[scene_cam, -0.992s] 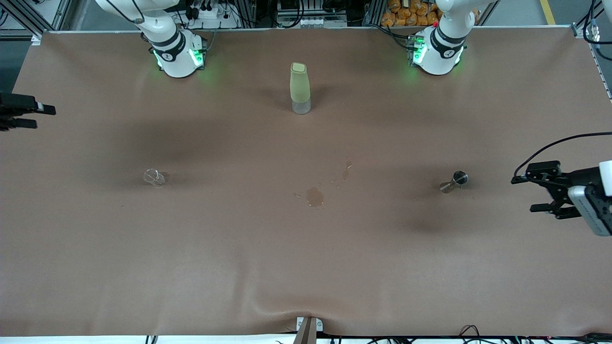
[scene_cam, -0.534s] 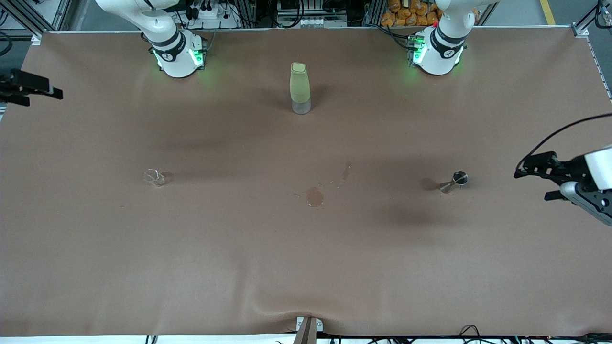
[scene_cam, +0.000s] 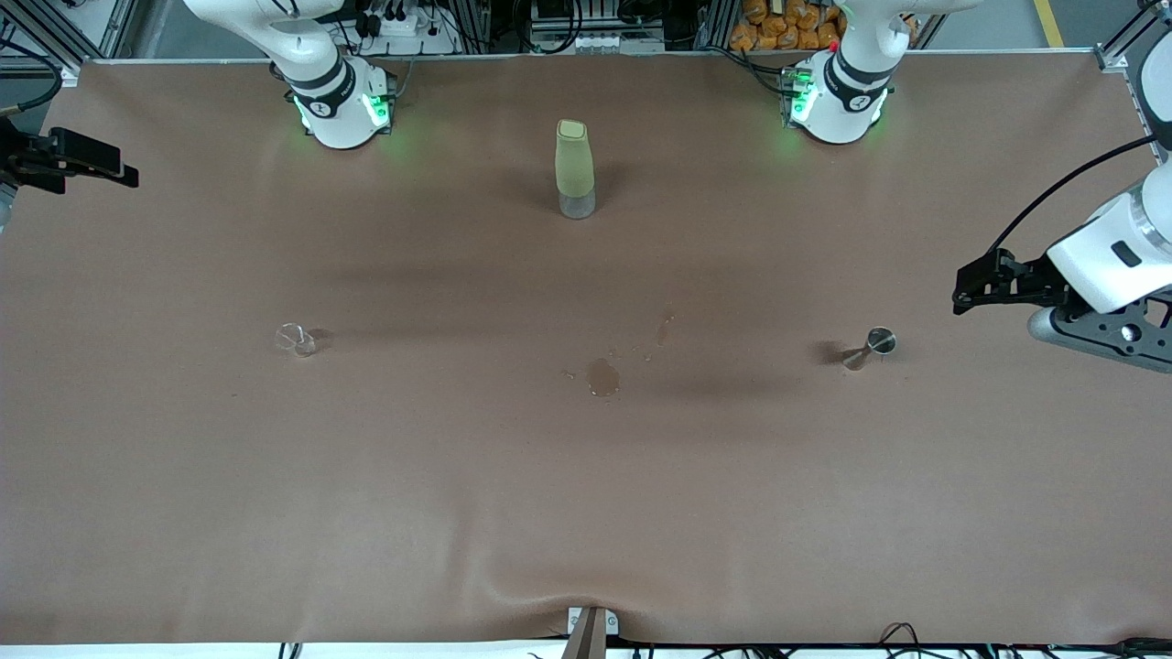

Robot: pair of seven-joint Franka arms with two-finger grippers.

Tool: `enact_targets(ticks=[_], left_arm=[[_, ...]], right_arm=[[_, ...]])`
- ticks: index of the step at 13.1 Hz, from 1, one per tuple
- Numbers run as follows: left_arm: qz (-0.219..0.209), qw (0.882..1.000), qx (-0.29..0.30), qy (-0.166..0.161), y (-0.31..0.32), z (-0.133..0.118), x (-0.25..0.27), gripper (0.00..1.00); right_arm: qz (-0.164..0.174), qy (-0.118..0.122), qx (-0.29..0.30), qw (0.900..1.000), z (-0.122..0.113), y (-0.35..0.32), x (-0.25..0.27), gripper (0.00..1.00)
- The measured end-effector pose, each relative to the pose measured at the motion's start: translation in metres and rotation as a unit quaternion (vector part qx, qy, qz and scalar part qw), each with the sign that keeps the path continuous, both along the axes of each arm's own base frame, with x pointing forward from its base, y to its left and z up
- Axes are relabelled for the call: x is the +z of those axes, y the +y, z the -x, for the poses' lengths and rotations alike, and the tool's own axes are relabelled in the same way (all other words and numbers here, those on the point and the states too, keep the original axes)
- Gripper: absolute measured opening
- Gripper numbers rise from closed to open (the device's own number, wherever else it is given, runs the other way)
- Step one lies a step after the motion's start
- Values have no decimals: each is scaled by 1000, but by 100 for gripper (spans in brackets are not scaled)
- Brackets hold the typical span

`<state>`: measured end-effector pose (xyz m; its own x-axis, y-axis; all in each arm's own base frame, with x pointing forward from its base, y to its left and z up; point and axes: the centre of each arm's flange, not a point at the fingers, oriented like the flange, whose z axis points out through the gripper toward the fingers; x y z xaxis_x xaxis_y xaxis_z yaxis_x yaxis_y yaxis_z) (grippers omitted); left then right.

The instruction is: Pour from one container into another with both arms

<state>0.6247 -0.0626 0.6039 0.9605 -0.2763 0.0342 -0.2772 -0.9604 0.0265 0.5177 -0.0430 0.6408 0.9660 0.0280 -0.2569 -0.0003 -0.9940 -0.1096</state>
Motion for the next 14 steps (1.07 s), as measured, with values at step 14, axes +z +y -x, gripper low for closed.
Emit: enact_targets(ticks=[14], left_arm=[[-16, 991, 135, 3, 48, 94, 37, 100]], right_arm=[[48, -32, 2, 998, -7, 0, 10, 100]])
